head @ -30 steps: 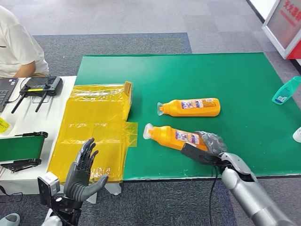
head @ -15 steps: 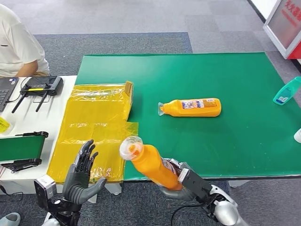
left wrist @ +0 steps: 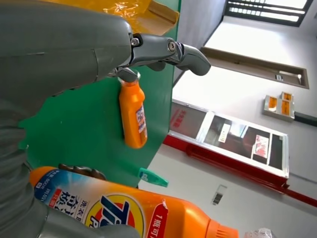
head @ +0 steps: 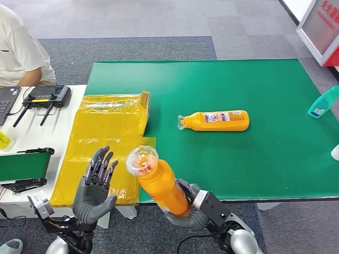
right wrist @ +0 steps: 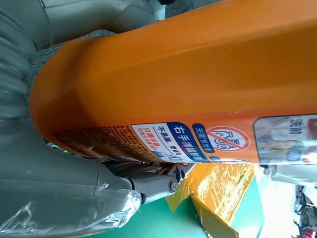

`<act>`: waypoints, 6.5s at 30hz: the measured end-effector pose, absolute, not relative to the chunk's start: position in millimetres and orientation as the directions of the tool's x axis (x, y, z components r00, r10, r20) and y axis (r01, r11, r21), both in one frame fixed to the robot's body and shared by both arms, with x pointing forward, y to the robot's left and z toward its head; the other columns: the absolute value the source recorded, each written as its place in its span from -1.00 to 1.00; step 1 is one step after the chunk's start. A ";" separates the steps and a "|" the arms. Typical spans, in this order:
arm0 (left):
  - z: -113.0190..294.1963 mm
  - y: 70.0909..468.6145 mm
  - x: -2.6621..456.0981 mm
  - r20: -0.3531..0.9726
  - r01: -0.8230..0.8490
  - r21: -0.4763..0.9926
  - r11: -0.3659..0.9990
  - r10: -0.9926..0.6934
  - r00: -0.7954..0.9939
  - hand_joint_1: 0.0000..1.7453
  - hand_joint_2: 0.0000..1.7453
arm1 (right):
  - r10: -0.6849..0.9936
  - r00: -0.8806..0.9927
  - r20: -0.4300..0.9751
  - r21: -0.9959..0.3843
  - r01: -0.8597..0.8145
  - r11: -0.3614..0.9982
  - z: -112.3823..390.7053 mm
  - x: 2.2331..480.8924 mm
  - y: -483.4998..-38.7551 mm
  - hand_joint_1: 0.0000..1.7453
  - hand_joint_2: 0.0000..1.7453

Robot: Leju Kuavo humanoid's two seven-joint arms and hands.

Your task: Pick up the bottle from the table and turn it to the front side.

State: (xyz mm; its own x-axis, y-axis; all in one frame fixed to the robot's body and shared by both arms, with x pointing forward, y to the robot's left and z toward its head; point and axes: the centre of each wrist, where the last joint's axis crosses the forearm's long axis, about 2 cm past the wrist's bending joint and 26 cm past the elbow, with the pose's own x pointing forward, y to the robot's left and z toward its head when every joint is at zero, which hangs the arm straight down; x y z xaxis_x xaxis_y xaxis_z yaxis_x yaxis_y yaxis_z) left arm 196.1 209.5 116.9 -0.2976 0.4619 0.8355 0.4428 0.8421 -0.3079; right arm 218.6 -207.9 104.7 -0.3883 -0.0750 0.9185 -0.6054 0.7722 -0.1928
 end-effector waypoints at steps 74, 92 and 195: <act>145.0 144.2 195.7 0.905 0.596 0.107 0.796 0.170 -0.389 -1.00 1.00 | 0.379 -0.667 0.641 -0.667 -0.240 0.706 135.3 216.1 -160.4 1.00 1.00; 146.7 145.0 198.6 0.902 0.590 0.120 0.799 0.160 -0.401 1.00 1.00 | 0.377 -0.653 0.657 -0.662 -0.260 0.703 129.6 210.7 -158.5 1.00 1.00; 155.1 229.7 309.6 0.187 -0.107 0.975 0.193 -0.981 -0.060 1.00 1.00 | 0.366 -0.688 0.626 -0.584 -0.103 0.805 164.4 219.8 -192.0 -1.00 1.00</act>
State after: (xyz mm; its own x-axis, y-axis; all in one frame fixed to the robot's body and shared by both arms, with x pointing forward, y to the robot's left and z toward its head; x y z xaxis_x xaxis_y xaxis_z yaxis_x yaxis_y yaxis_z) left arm 309.6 229.7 155.1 -0.0603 -0.9805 0.1869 -0.1068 0.1925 0.9755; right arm 219.8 -192.0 164.4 -0.6881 0.3664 0.6263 -0.1029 0.8052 -0.5841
